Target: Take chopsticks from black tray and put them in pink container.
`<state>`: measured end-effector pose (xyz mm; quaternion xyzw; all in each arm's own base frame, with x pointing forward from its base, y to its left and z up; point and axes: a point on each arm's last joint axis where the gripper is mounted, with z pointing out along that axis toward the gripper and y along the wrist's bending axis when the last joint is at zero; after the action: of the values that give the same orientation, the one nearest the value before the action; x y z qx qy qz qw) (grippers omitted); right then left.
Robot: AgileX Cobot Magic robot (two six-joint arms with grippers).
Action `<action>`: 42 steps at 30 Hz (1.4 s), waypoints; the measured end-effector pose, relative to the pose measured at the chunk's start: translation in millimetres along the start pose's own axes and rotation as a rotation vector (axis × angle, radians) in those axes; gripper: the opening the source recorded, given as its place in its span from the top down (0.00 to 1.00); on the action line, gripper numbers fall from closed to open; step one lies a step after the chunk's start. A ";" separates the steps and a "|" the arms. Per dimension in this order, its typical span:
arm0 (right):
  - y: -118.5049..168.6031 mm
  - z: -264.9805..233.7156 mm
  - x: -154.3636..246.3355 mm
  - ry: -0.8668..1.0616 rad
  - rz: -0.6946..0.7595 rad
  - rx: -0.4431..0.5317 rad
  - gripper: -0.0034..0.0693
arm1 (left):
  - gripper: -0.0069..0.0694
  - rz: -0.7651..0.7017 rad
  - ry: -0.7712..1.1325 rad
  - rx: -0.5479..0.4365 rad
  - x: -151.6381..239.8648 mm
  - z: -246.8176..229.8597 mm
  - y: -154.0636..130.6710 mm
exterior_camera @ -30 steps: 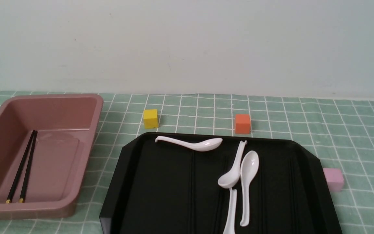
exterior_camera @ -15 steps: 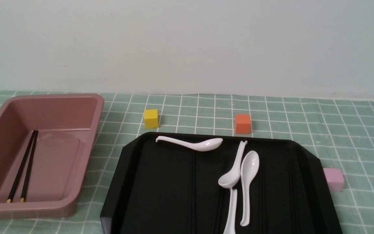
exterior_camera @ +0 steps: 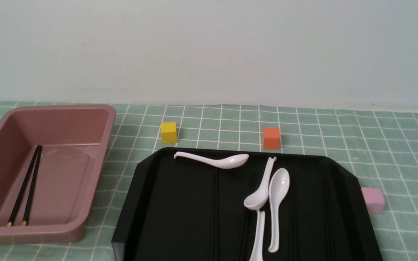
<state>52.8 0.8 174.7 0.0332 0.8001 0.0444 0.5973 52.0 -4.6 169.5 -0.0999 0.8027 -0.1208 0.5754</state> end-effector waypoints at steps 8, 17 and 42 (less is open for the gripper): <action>0.0 0.0 0.0 0.000 0.000 0.000 0.62 | 0.91 -0.001 0.000 0.000 0.0 0.0 0.0; 0.0 0.0 0.0 0.000 0.000 0.000 0.62 | 0.90 -0.001 0.000 0.000 0.0 0.0 0.0; 0.0 0.0 0.0 0.000 0.000 0.000 0.62 | 0.88 -0.001 0.000 0.000 0.0 0.0 0.0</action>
<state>52.8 0.8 174.7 0.0332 0.8001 0.0444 0.5973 52.0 -4.7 169.5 -0.1001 0.8027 -0.1211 0.5753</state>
